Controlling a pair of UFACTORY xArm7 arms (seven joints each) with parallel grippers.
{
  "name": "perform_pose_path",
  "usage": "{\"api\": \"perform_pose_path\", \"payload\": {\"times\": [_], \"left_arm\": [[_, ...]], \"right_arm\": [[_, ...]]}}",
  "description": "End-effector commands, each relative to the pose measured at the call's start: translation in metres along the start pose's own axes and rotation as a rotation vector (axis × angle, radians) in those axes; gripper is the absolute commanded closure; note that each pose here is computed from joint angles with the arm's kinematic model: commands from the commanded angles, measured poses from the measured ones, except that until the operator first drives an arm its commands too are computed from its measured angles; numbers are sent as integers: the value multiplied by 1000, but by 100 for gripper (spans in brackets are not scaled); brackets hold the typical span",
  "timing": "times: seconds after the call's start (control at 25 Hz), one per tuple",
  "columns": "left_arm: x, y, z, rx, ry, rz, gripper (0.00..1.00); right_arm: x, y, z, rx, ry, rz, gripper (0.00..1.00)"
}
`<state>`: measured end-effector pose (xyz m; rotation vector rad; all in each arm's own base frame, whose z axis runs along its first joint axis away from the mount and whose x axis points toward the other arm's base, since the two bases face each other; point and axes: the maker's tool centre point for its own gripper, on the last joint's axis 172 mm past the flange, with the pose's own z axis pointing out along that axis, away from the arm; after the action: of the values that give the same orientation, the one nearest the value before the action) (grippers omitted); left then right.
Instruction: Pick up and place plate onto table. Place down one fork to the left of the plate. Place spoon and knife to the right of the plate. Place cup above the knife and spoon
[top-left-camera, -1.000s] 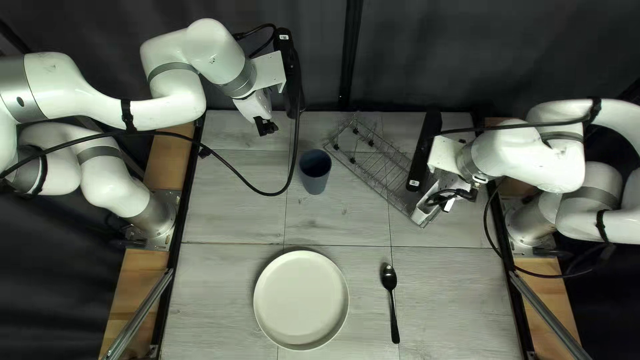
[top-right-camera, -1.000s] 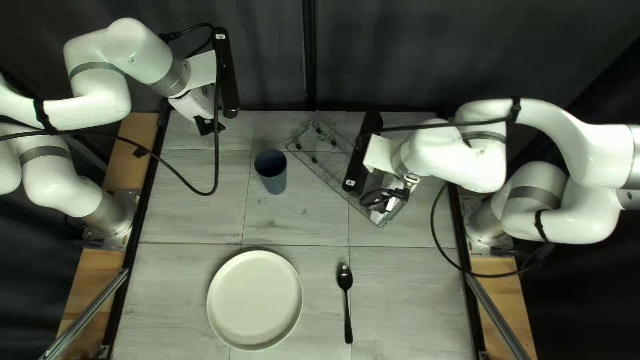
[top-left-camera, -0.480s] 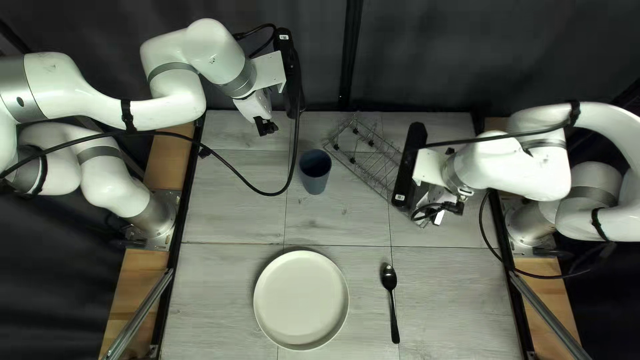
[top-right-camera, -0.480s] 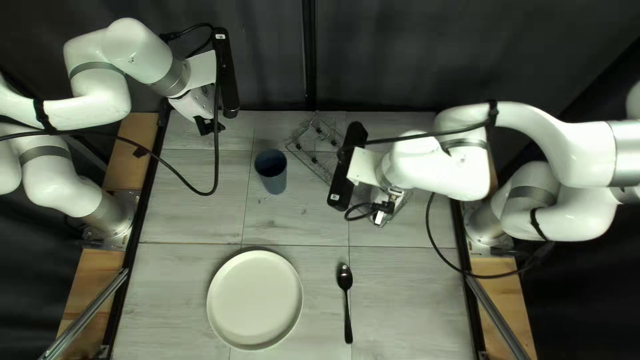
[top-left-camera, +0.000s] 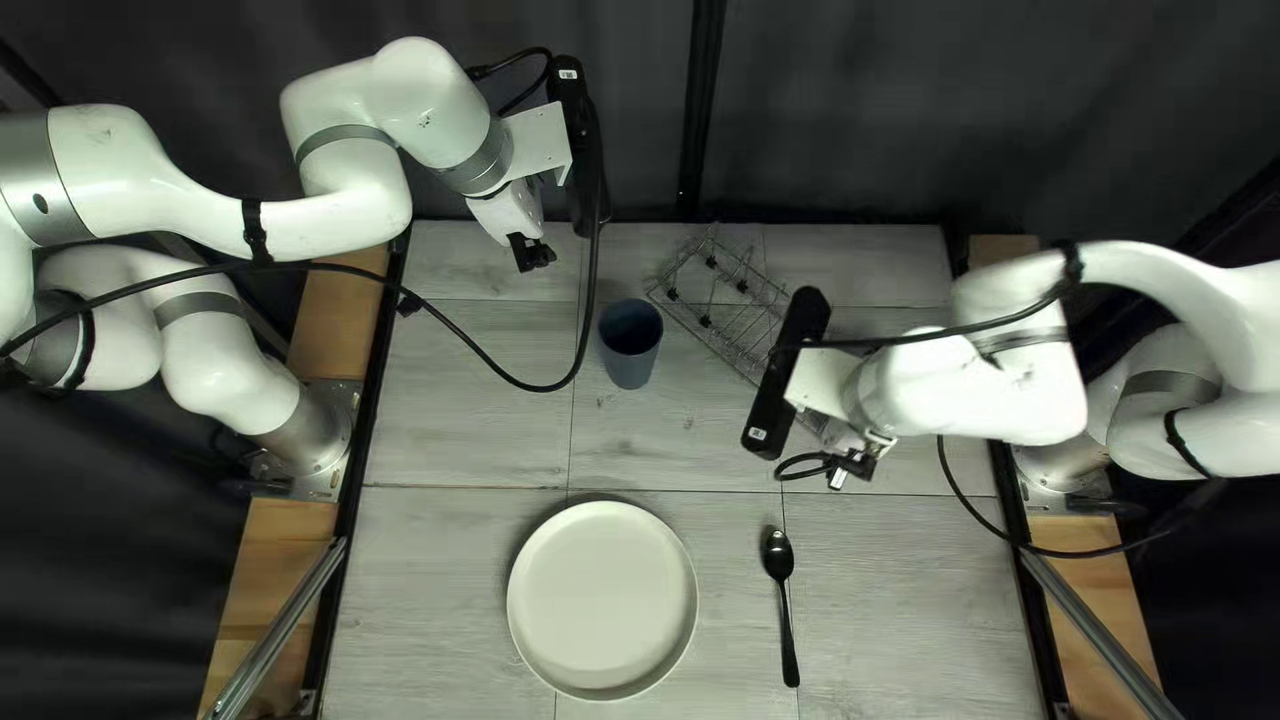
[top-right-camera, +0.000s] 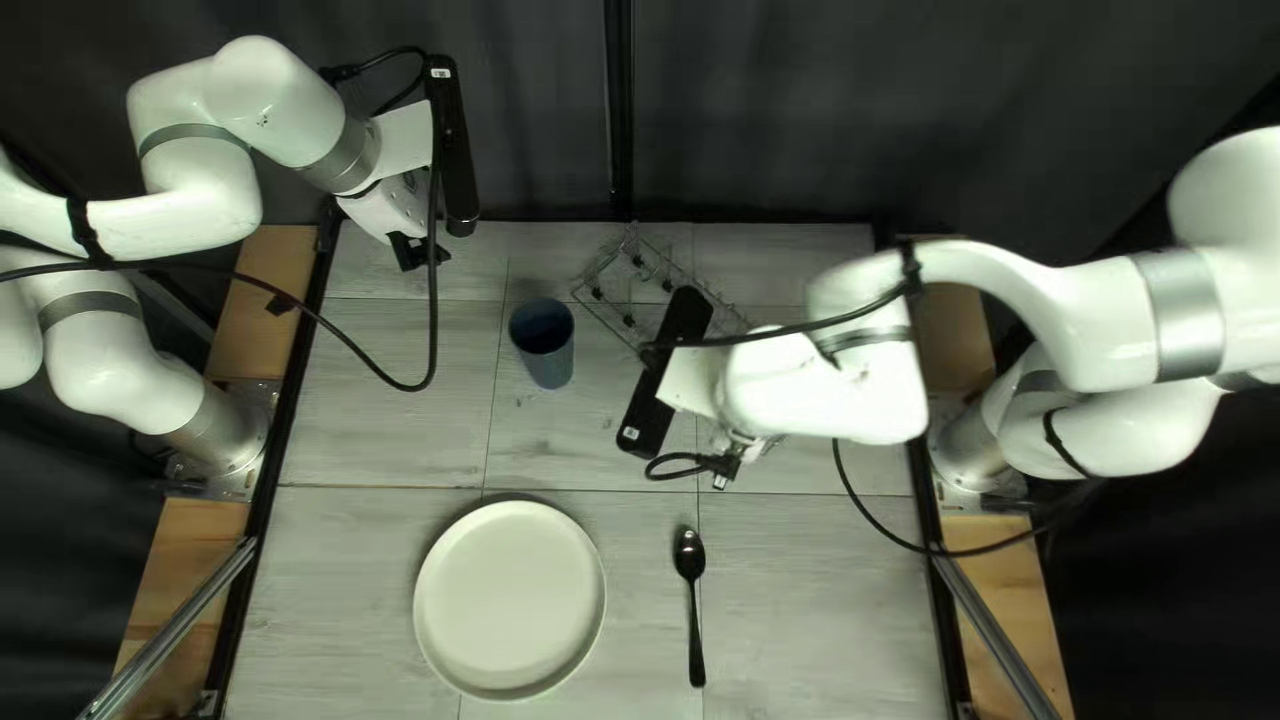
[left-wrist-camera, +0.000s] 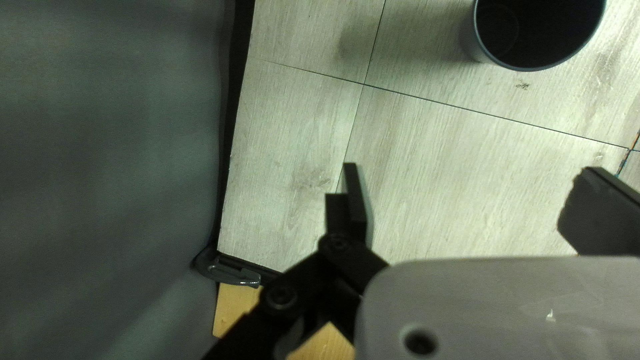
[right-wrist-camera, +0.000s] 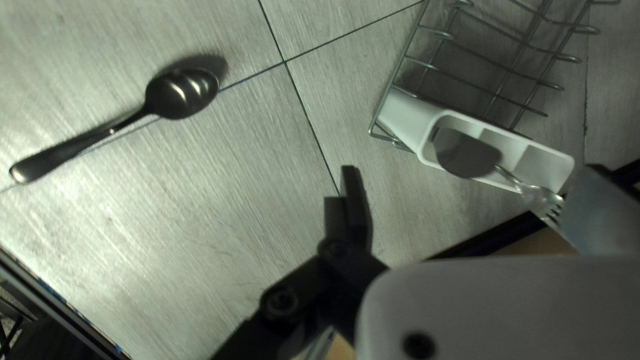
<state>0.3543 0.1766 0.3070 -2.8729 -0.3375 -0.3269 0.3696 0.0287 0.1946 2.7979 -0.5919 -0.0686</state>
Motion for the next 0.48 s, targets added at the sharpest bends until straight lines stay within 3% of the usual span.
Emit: {"api": "perform_pose_path", "payload": {"times": [0.04,0.16,0.2,0.24,0.28,0.48], "left_arm": [[0,0,0,0,0,0,0],[0,0,0,0,0,0,0],[0,0,0,0,0,0,0],[0,0,0,0,0,0,0],[0,0,0,0,0,0,0],[0,0,0,0,0,0,0]], "right_arm": [[6,2,15,-36,-49,39,0],[4,8,24,-47,-64,59,7],[3,9,26,-47,-64,62,26],[2,10,29,-47,-64,68,72],[1,11,31,-46,-65,75,98],[5,9,21,-58,-73,98,100]]}}
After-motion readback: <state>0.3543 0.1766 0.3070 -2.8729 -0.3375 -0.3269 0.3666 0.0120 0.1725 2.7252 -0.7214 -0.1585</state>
